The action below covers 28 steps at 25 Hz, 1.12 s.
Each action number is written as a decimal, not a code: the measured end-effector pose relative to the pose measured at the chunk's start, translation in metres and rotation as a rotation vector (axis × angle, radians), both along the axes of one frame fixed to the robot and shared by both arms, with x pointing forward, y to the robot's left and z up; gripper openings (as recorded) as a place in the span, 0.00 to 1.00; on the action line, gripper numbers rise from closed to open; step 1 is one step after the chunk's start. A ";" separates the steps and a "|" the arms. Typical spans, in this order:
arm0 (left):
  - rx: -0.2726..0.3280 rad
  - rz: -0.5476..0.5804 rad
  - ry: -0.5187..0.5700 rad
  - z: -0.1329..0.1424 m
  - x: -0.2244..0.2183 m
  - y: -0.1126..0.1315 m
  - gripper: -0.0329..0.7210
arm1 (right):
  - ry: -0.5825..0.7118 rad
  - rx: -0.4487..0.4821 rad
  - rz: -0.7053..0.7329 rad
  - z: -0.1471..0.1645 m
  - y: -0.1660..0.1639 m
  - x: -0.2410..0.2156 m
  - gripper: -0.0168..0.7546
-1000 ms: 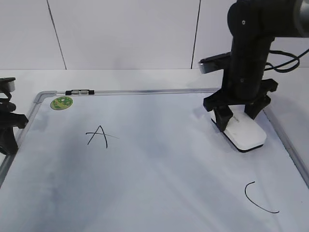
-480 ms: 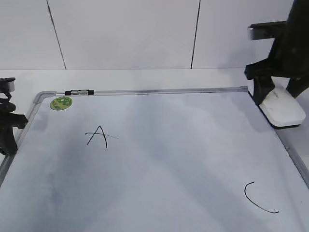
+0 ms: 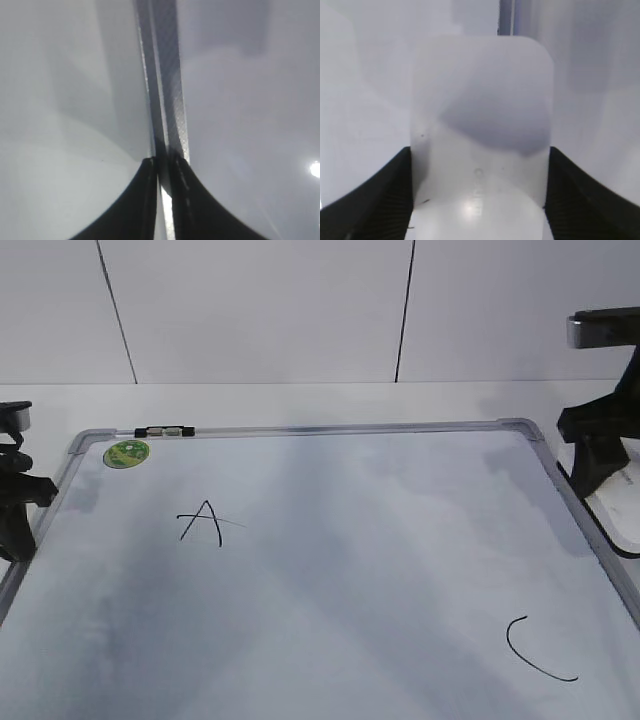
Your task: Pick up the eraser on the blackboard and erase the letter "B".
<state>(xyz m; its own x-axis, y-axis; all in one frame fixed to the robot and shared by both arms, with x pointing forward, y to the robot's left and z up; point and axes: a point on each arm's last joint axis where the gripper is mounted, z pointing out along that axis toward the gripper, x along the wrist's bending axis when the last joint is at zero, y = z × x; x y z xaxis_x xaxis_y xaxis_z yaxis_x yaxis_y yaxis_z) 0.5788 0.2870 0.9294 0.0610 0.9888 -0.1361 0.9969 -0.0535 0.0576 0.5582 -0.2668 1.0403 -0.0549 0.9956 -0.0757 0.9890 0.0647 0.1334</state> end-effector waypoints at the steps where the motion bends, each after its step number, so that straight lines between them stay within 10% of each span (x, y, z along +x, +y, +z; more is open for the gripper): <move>1: 0.000 0.000 0.000 0.000 0.000 0.000 0.11 | -0.015 0.011 -0.002 -0.003 0.001 0.001 0.70; 28: -0.003 -0.004 0.028 0.000 -0.003 0.000 0.11 | 0.014 0.036 0.000 -0.068 -0.001 0.037 0.70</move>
<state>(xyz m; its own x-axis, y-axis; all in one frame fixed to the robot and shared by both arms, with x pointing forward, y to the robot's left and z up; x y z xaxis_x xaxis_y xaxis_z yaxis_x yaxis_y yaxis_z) 0.5762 0.2867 0.9294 0.0611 0.9881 -0.1408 0.9979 -0.0575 0.0296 0.5949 -0.2678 0.9727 -0.0557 0.9977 -0.0392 0.9908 0.0601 0.1214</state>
